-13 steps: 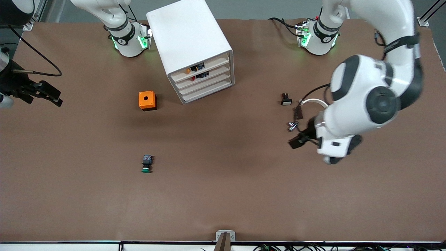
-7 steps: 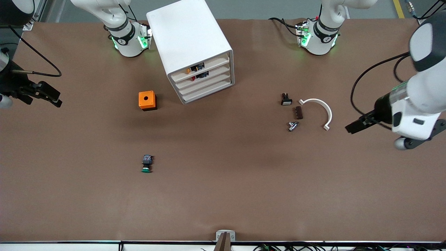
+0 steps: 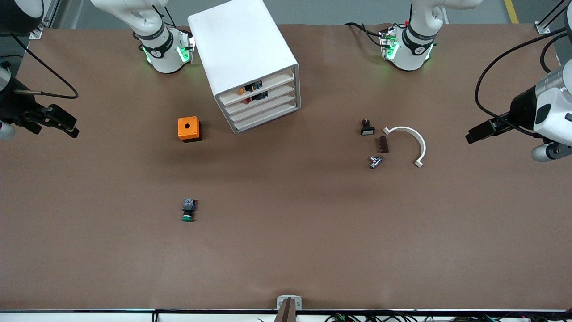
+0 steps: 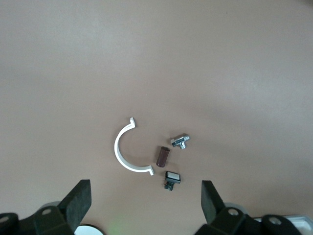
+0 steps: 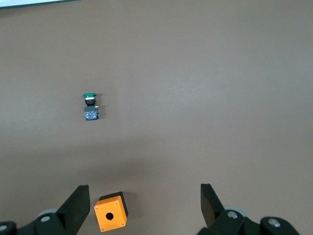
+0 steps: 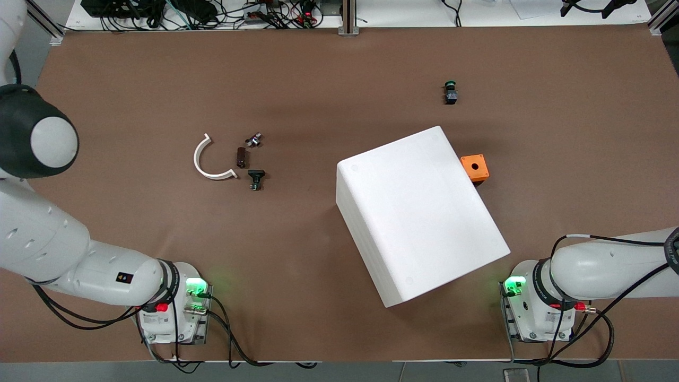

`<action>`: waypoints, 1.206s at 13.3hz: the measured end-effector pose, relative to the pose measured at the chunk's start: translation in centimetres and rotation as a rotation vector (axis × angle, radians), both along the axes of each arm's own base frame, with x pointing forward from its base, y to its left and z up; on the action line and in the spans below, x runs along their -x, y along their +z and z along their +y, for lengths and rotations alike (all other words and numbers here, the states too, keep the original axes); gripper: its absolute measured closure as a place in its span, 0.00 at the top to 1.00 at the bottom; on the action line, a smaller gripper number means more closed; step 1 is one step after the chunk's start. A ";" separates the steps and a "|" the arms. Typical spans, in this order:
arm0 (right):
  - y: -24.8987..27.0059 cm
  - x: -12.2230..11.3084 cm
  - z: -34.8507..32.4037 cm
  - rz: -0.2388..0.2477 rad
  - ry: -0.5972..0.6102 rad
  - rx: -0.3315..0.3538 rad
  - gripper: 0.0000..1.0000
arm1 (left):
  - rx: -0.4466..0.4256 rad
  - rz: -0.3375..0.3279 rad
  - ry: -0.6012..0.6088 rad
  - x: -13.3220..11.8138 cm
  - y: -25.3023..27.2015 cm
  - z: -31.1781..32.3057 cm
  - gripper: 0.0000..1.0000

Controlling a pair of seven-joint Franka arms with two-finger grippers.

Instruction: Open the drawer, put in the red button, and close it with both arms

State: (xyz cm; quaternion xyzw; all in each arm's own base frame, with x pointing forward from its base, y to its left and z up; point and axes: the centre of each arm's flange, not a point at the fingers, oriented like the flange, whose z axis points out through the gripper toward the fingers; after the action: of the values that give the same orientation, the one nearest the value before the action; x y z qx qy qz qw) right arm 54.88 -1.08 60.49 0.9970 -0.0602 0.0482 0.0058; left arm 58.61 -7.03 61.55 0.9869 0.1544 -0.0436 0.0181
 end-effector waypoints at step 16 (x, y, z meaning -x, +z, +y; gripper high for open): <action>0.1 -0.1 -0.2 -0.007 -0.004 0.000 1.00 | -0.061 -0.050 -0.174 6.7 1.7 1.9 0.99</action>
State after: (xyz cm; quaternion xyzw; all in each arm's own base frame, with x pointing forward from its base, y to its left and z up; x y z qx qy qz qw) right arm 54.94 -1.29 60.56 0.9967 -0.0620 0.0515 0.0056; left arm 51.86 -5.12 63.20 0.9974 0.0690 -0.0155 -0.0118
